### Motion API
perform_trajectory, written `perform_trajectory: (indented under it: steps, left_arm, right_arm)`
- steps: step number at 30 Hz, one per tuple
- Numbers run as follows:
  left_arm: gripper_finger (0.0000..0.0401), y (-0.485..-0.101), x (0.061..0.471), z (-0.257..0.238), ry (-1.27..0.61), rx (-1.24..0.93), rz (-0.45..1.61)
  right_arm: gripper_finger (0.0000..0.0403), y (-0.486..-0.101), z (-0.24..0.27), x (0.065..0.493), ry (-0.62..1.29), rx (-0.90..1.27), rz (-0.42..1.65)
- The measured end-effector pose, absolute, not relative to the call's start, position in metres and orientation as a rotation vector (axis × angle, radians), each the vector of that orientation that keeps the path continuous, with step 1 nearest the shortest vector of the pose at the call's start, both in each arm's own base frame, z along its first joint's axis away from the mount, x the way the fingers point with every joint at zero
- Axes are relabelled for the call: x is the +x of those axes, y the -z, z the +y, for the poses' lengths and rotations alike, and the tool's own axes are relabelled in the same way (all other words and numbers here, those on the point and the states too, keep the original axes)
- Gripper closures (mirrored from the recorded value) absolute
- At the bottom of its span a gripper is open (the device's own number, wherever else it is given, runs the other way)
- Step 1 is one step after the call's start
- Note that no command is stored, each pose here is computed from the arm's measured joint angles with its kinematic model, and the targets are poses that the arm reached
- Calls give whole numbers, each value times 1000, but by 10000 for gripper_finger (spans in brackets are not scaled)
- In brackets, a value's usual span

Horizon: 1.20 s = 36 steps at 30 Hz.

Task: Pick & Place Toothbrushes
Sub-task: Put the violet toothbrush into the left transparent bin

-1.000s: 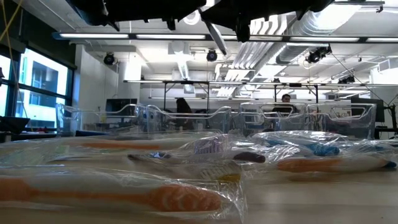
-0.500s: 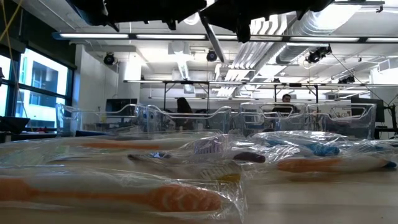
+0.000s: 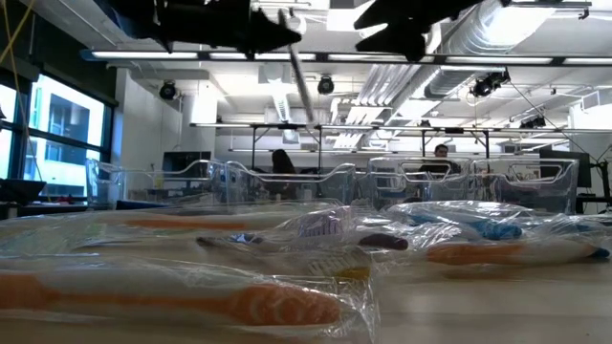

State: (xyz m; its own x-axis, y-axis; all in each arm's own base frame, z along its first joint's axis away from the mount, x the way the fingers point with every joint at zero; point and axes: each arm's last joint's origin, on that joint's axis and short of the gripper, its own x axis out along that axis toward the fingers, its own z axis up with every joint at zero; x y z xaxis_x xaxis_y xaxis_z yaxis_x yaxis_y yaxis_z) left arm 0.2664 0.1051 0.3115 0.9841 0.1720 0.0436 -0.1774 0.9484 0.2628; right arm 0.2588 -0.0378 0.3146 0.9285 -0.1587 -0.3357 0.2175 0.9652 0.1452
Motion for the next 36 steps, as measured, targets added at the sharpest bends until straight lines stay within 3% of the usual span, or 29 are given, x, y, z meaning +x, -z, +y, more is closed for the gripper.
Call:
perform_trajectory:
  steps: [8, 22, 27, 36]
  left_arm:
    - [395, -314, 214, 141, -405, 222, 197]
    - [395, -353, 162, 163, -700, 206, 621]
    - [395, -340, 147, 168, -758, 154, 821]
    - [395, -292, 139, 193, -735, 45, 900]
  right_arm:
    - [220, -302, -37, 244, 128, 276, 519]
    - [302, -243, -42, 286, 118, 338, 747]
    - [330, -220, -44, 301, 118, 359, 791]
    - [366, -203, -42, 314, 29, 442, 803]
